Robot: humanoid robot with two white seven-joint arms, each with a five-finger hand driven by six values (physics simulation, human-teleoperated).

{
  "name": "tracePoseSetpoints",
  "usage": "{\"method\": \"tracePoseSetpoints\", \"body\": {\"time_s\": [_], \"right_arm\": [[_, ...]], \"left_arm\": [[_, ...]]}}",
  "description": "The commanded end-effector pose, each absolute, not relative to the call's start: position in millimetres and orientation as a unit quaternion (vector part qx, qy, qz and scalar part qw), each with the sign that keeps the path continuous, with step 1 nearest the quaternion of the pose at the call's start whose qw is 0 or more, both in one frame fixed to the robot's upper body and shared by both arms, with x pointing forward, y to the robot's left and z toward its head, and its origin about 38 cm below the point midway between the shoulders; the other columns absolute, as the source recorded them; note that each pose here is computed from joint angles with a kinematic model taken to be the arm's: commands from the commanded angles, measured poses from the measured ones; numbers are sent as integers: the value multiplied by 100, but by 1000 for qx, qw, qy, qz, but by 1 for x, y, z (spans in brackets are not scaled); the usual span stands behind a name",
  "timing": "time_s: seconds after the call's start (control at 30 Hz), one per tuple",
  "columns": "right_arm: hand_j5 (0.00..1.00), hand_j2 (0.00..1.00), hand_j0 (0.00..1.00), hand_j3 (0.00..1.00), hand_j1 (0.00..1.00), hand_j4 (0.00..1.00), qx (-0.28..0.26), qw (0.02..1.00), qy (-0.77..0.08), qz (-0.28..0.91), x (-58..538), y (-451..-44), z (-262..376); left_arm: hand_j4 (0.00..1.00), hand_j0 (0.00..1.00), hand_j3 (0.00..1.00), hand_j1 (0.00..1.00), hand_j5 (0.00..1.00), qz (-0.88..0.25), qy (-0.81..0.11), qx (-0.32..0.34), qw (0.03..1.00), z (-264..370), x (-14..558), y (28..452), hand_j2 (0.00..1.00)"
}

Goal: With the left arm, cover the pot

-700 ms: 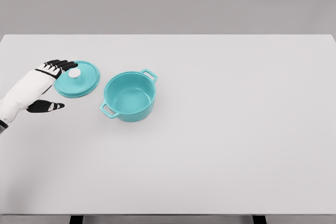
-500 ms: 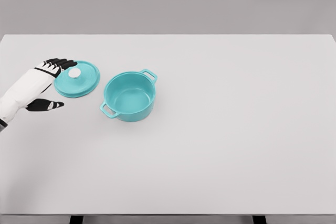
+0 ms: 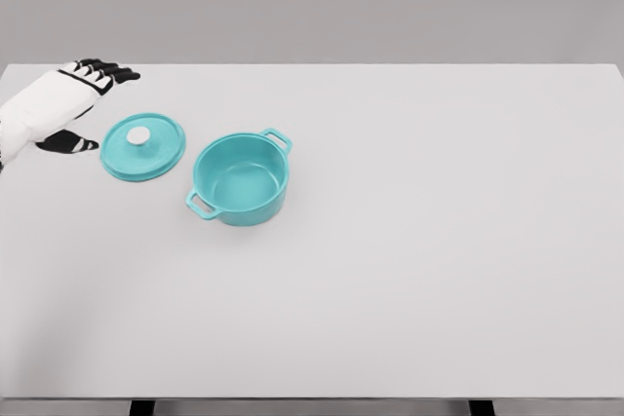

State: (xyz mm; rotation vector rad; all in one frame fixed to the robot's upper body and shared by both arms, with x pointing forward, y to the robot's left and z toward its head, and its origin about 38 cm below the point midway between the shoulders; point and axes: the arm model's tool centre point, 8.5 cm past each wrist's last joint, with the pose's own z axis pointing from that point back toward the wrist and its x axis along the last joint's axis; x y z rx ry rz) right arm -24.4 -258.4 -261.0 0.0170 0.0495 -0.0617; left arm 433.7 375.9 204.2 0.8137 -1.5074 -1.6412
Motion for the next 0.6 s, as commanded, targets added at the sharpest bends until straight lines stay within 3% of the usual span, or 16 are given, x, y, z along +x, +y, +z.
{"method": "tracePoseSetpoints", "body": {"time_s": [0.0,0.27,0.57], "right_arm": [[100,100,100,100,100,100,9,999,25,-31,-24,-258,-261],[100,100,100,100,100,100,9,999,25,-31,-24,-258,-261],[100,100,100,100,100,100,9,999,25,-31,-24,-258,-261]], "left_arm": [[100,100,100,100,100,-661,-570,305,382,189,436,371,100],[80,80,80,80,80,-690,-548,277,383,181,471,353,80],[77,77,77,77,77,-700,-530,273,394,173,471,362,77]]}}
